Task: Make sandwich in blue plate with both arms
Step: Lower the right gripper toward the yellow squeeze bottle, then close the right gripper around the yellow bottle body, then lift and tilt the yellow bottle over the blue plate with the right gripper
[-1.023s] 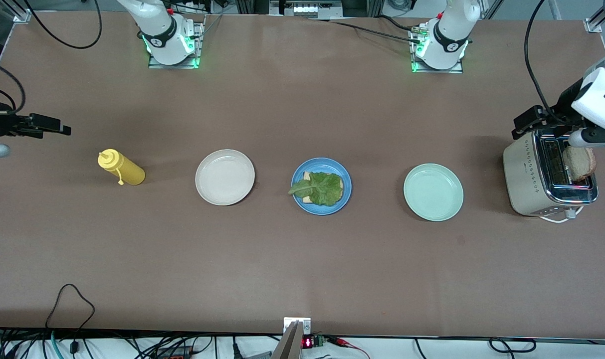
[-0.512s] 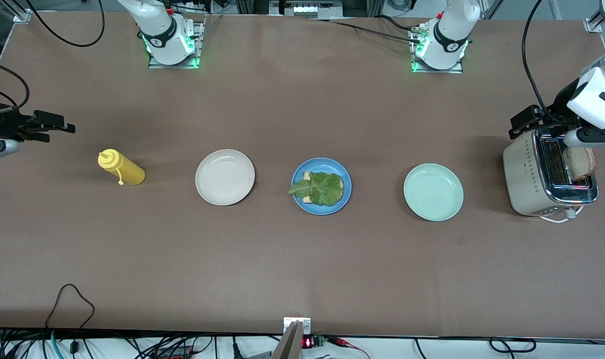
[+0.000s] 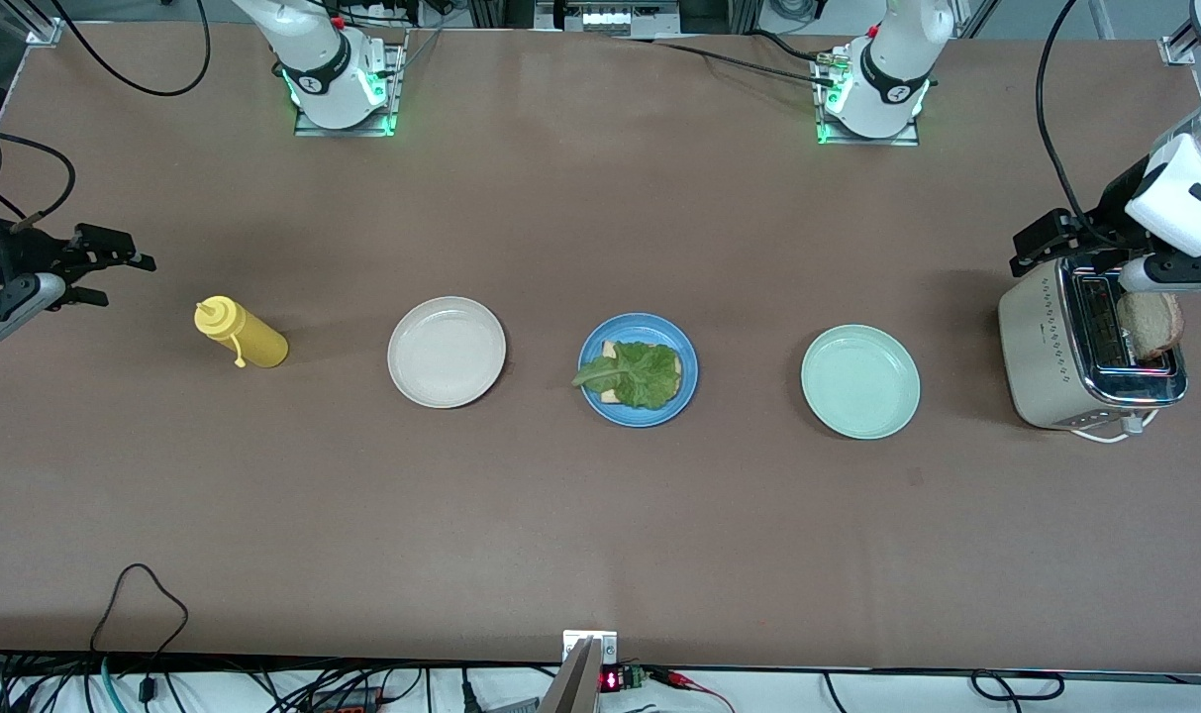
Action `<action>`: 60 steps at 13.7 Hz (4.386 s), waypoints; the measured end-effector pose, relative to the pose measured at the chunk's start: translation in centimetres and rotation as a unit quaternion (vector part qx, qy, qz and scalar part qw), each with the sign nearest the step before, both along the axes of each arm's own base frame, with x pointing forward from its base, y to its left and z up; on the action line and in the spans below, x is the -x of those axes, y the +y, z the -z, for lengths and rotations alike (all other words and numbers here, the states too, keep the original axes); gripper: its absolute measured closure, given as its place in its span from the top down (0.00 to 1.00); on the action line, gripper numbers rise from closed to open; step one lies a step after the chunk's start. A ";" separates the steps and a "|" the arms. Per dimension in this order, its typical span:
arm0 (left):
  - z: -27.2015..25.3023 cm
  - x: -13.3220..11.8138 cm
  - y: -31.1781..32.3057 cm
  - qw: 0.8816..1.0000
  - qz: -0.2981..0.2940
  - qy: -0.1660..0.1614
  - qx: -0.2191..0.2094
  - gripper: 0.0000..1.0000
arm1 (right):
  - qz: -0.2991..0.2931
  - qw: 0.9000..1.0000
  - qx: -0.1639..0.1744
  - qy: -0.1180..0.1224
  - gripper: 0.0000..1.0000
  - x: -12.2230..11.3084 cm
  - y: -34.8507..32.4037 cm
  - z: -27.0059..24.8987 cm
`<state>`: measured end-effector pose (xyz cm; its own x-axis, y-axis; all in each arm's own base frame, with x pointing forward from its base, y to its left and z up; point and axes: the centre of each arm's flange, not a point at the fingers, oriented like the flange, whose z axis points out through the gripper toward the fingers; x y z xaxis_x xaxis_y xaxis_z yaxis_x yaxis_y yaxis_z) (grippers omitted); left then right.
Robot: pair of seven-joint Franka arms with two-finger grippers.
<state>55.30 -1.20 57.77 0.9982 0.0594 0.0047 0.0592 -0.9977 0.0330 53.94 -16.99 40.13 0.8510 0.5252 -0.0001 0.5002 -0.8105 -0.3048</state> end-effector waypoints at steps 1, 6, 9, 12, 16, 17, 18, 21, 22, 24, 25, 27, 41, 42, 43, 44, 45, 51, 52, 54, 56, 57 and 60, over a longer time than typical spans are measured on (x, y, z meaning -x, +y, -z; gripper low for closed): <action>0.0 0.0 0.0 1.000 0.000 0.000 0.000 1.00 | -0.020 1.000 -0.005 -0.011 1.00 0.5 -1.0 0.7; 0.0 0.0 0.0 1.000 0.000 0.000 0.000 1.00 | -0.098 0.990 -0.062 -0.078 1.00 4.2 -6.1 5.3; 0.0 0.0 -0.7 1.000 0.006 0.000 0.000 1.00 | -0.163 0.971 -0.108 -0.135 1.00 5.8 -7.4 8.9; 0.0 0.0 -1.0 1.000 0.009 0.000 0.000 1.00 | -0.205 0.951 -0.151 -0.175 1.00 6.6 -8.0 12.4; 0.0 0.0 -1.0 1.000 0.009 0.000 0.000 1.00 | -0.224 0.924 -0.204 -0.233 1.00 7.6 -8.7 17.1; 0.0 0.0 -0.8 1.000 0.007 0.000 0.000 1.00 | -0.226 0.918 -0.213 -0.245 1.00 7.7 -8.8 18.0; 0.0 0.0 -0.5 1.000 0.004 0.000 0.000 1.00 | -0.226 0.914 -0.221 -0.255 1.00 7.8 -8.7 18.9; 0.0 0.0 0.1 1.000 -0.001 -0.001 0.000 1.00 | -0.220 0.902 -0.245 -0.278 1.00 7.4 -7.4 21.0; 0.0 -0.1 0.0 1.000 0.000 -0.002 0.000 1.00 | -0.217 0.898 -0.253 -0.286 1.00 7.2 -6.8 21.5; -0.1 -0.1 -1.1 1.000 0.010 -0.005 0.000 1.00 | -0.212 0.894 -0.265 -0.292 1.00 6.8 -5.8 22.7; -0.1 0.0 -1.6 1.000 0.015 -0.005 0.000 1.00 | -0.212 0.892 -0.270 -0.294 1.00 6.5 -5.3 23.0; -0.2 0.0 -1.8 1.000 0.016 -0.005 0.000 1.00 | -0.214 0.889 -0.276 -0.296 1.00 5.9 -4.3 23.5; 0.0 0.2 -1.1 1.000 0.010 0.006 0.000 1.00 | -0.250 0.879 -0.265 -0.307 0.80 2.2 0.5 23.6; 0.0 0.2 -1.1 1.000 0.010 0.006 0.000 1.00 | -0.254 0.879 -0.263 -0.306 0.70 1.9 0.9 23.5; 0.0 0.2 -1.1 1.000 0.010 0.006 0.000 1.00 | -0.258 0.878 -0.261 -0.306 0.67 1.7 1.3 23.5; 0.0 0.2 -1.1 1.000 0.010 0.006 0.000 1.00 | -0.262 0.878 -0.258 -0.307 0.67 1.4 1.6 23.4; 0.0 0.2 -1.1 1.000 0.010 0.006 0.000 1.00 | -0.268 0.877 -0.254 -0.307 0.67 1.1 2.0 23.3; 0.0 0.2 -0.9 1.000 0.008 0.006 0.000 1.00 | -0.323 0.869 -0.198 -0.319 0.66 -3.3 8.2 16.7; 0.1 0.2 -0.8 1.000 0.007 0.006 0.000 1.00 | -0.328 0.872 -0.187 -0.310 0.63 -3.7 9.6 14.8; 0.1 0.2 -0.6 1.000 0.006 0.007 0.000 1.00 | -0.335 0.882 -0.165 -0.287 0.61 -4.3 12.7 11.0; 0.4 0.0 -0.6 1.000 0.006 0.009 0.000 1.00 | -0.333 0.893 -0.147 -0.265 0.61 -4.5 16.5 8.1; 0.6 -0.1 -0.6 1.000 0.006 0.011 0.000 1.00 | -0.330 0.898 -0.138 -0.256 0.61 -4.5 18.7 6.9; 1.3 -0.4 -0.6 1.000 0.006 0.018 0.001 1.00 | -0.318 0.915 -0.101 -0.227 0.61 -4.0 26.2 4.5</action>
<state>55.73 -1.78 56.42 0.9984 0.0479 -0.0308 0.0489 -0.9983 0.0323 57.98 9.18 35.59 0.2605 0.8647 0.4295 0.9636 -0.2605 -0.0601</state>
